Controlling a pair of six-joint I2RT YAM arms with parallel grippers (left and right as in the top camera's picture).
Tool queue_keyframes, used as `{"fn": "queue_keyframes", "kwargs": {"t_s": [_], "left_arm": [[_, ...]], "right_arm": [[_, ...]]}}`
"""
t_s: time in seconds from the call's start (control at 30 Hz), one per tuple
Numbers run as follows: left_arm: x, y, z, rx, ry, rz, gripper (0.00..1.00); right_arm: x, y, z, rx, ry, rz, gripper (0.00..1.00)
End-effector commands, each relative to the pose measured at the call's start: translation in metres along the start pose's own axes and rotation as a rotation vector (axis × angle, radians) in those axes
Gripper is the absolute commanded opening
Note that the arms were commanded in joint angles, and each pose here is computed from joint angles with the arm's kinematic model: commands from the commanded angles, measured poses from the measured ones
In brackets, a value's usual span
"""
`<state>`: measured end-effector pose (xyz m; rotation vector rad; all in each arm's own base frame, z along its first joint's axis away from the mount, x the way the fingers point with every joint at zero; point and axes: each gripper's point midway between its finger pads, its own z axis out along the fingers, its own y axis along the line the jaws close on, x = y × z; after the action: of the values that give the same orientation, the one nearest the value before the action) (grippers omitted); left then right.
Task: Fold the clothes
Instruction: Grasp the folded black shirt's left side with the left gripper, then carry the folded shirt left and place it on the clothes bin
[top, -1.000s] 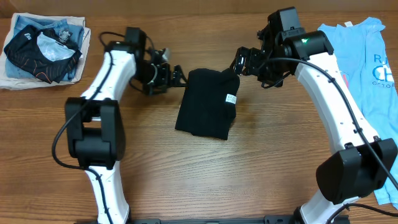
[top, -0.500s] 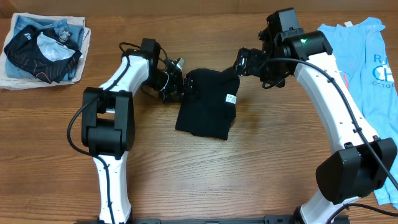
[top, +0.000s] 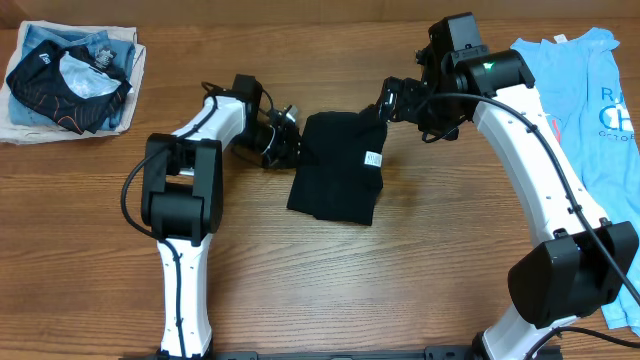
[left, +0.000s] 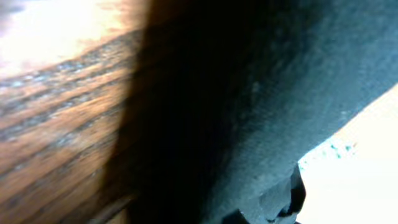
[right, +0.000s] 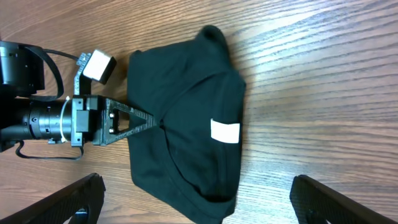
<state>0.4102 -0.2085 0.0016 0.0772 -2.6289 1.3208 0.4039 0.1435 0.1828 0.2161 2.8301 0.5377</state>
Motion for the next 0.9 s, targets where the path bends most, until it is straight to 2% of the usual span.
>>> {"fn": "queue_keyframes", "kwargs": {"t_s": [0.0, 0.23, 0.57, 0.87], "left_arm": [[0.006, 0.040, 0.020, -0.121, 0.030, -0.050, 0.04], [-0.025, 0.041, -0.004, -0.177, -0.069, 0.007, 0.04], [-0.101, 0.070, -0.104, -0.379, -0.371, 0.049, 0.04], [-0.126, 0.120, -0.179, -0.539, -0.541, 0.062, 0.04]], "right_arm": [[0.002, -0.008, 0.003, 0.037, -0.001, 0.008, 1.00], [0.012, -0.024, 0.017, 0.088, 0.029, 0.020, 1.00], [0.020, -0.034, 0.030, 0.111, 0.049, 0.026, 1.00], [0.020, -0.034, 0.030, 0.111, 0.050, 0.026, 1.00]]}}
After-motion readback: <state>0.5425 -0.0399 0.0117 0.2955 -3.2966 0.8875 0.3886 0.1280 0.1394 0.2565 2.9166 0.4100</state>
